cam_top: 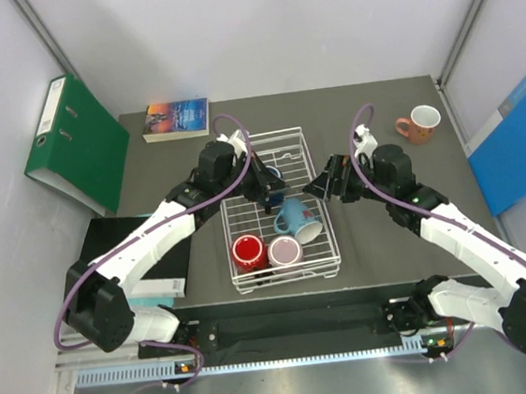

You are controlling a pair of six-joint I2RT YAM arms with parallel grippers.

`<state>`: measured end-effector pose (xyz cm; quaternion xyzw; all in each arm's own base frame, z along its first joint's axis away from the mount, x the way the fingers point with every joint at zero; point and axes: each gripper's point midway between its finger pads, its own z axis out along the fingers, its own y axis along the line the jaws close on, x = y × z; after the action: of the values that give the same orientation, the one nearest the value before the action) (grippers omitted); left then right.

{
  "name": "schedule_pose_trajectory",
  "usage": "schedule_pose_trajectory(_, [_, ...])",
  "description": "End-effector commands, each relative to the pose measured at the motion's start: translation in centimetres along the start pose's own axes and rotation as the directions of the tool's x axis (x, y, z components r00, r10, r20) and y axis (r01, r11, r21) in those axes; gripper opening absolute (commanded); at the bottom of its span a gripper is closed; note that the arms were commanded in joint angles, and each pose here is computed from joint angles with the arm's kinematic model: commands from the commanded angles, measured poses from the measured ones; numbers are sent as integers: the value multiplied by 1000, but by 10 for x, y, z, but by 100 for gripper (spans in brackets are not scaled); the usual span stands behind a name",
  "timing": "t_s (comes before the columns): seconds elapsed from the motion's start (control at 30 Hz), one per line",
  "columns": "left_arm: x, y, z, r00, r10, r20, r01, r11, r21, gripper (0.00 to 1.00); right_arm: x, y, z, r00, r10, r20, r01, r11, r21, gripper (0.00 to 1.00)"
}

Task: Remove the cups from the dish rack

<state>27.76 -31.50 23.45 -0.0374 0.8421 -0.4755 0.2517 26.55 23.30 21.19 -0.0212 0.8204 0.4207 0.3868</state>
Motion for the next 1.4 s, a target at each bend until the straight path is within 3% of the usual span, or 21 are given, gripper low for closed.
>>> schedule_pose_trajectory(0.0, [-11,-25,-11,998,49,49,-52,996,71,0,-14,9,-7,998,-15,53,16,1000,-14,95])
schedule_pose_trajectory(0.3, [-6,-16,-12,998,55,26,-56,998,31,1,-22,12,-15,996,-39,79,38,999,3,95])
schedule_pose_trajectory(0.53, [-4,-11,-14,998,61,20,-61,998,4,11,-24,14,-18,996,-42,84,42,999,2,95])
schedule_pose_trajectory(0.83, [-7,-1,-20,993,114,16,-112,991,-77,31,-2,19,-28,999,-2,44,4,998,-56,94])
schedule_pose_trajectory(0.9, [-4,4,-20,992,126,-7,-126,988,-94,40,6,25,-31,1000,-1,22,3,996,-85,94])
schedule_pose_trajectory(1.0, [1,13,-23,991,131,-26,-133,982,-132,45,21,40,-33,1000,13,-25,-17,987,-161,94])
schedule_pose_trajectory(1.17, [2,27,-25,993,121,3,-119,977,-178,46,50,55,-34,993,65,-94,-85,970,-226,95])
schedule_pose_trajectory(1.37, [-9,35,-34,991,91,96,-66,970,-234,45,55,65,-23,987,133,-96,-155,946,-284,95])
